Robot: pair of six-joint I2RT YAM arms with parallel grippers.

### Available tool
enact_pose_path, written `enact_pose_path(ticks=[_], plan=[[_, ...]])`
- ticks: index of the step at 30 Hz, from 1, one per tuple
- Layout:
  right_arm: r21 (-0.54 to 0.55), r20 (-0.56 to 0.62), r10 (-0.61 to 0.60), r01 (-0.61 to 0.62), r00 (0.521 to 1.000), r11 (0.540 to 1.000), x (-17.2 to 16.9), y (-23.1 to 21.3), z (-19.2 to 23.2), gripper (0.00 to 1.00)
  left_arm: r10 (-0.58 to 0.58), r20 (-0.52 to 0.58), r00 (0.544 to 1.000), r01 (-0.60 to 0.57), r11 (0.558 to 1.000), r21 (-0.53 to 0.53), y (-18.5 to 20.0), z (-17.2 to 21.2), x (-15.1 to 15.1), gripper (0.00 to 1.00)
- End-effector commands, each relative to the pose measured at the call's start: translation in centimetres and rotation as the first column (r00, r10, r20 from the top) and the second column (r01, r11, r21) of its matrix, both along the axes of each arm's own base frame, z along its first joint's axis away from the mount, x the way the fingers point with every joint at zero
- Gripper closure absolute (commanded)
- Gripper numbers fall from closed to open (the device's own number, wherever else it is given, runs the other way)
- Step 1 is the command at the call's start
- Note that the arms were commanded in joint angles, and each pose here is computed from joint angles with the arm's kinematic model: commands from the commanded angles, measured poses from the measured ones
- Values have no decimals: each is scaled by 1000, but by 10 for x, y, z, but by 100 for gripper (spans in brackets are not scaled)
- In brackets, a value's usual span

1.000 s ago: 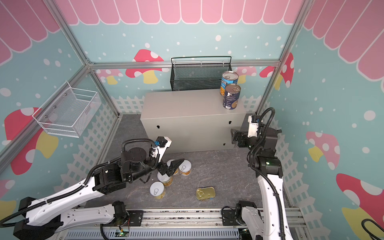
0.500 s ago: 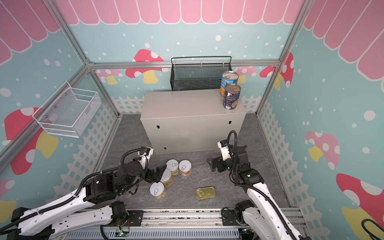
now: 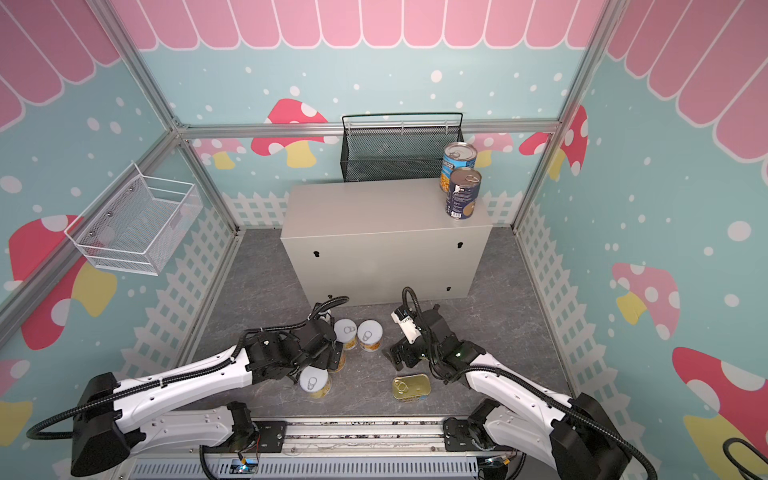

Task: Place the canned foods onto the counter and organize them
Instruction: 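Grasp the tall peach can with the right gripper and lift it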

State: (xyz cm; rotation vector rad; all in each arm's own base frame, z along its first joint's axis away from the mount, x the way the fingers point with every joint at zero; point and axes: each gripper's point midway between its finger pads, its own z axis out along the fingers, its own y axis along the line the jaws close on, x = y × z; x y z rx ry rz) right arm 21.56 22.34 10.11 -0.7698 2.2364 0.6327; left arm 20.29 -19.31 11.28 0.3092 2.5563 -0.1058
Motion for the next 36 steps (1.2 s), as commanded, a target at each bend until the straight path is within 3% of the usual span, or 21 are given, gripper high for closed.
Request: enact_pose_path(ticks=[1,8,17,22,27,32,36], plan=[[-2,53,-27,27,998,1000,10,1,4,1,16,-60,998,-18,1000,-26,-6,-7,-1,2],[14,72,-38,38,997,999,10,-1,7,1,14,-139,990,-14,1000,3,-6,-28,-7,4],[52,87,4,-8,996,999,2,5,9,1,19,-152,988,-16,1000,19,-1,-37,-6,11],[75,141,49,-60,989,995,-3,8,17,1,12,-125,992,-9,1000,18,-1,-33,1,21],[99,189,104,-124,976,987,-9,14,23,1,1,-114,993,2,1000,20,-2,-27,3,39],[130,233,170,-204,957,970,-17,25,29,1,-32,-65,997,32,999,-9,-3,6,6,52],[143,274,223,-269,935,952,-23,36,35,1,-124,-20,992,123,991,-60,-10,43,3,57]])
